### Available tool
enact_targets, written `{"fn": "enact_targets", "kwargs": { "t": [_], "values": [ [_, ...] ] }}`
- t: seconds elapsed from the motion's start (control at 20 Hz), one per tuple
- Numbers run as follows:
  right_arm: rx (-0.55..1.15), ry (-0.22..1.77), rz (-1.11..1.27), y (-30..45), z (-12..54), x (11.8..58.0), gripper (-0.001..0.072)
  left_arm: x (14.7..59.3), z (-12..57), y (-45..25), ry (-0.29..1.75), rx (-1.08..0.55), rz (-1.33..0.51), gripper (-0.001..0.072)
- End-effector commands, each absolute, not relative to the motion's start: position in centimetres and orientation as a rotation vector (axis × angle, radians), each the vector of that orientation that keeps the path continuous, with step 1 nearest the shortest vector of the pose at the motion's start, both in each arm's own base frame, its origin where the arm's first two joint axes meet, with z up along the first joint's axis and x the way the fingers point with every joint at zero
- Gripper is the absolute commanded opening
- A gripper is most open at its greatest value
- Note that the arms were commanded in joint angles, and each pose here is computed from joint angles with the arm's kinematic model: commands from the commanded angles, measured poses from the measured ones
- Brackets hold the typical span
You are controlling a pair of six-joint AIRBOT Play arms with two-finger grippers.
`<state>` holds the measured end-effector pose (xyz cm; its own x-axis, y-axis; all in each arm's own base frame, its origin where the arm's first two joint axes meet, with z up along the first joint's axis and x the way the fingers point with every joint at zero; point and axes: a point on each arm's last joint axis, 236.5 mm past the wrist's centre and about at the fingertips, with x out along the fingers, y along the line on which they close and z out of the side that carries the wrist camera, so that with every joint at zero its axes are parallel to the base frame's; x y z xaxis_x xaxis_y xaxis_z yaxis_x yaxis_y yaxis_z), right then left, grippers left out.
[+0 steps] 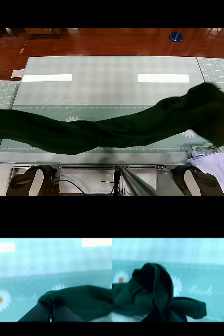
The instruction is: Fold the shirts.
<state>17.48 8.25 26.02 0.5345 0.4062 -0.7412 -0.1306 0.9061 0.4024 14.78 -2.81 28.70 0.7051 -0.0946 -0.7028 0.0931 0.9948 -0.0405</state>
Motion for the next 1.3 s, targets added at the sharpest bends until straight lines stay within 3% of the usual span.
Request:
{"fn": "enact_targets", "kwargs": {
  "t": [0.0,0.15,0.3,0.6,0.85,1.25],
  "values": [
    [0.359,1.279,0.320,8.1,15.1,17.3,0.0029,14.8,15.2,-2.9,1.164,-0.141,-0.158,0.0020],
    [0.374,1.383,0.285,7.5,8.1,21.2,0.0029,16.3,6.2,-3.6,1.315,-0.223,-0.226,0.0020],
    [0.443,1.414,0.284,7.6,3.4,27.0,0.0029,19.4,3.0,-3.8,1.321,-0.237,-0.291,0.0020],
    [0.655,1.442,0.331,10.0,-5.5,34.0,0.0030,30.0,2.6,-1.4,1.074,-0.289,-0.201,0.0021],
    [0.734,1.186,0.230,8.6,-6.6,41.0,0.0030,35.9,3.5,0.7,0.869,-0.365,-0.098,0.0022],
    [0.726,1.049,0.130,6.2,-6.2,44.1,0.0032,35.9,-4.4,-3.4,1.095,-0.375,-0.181,0.0024]
  ]
}}
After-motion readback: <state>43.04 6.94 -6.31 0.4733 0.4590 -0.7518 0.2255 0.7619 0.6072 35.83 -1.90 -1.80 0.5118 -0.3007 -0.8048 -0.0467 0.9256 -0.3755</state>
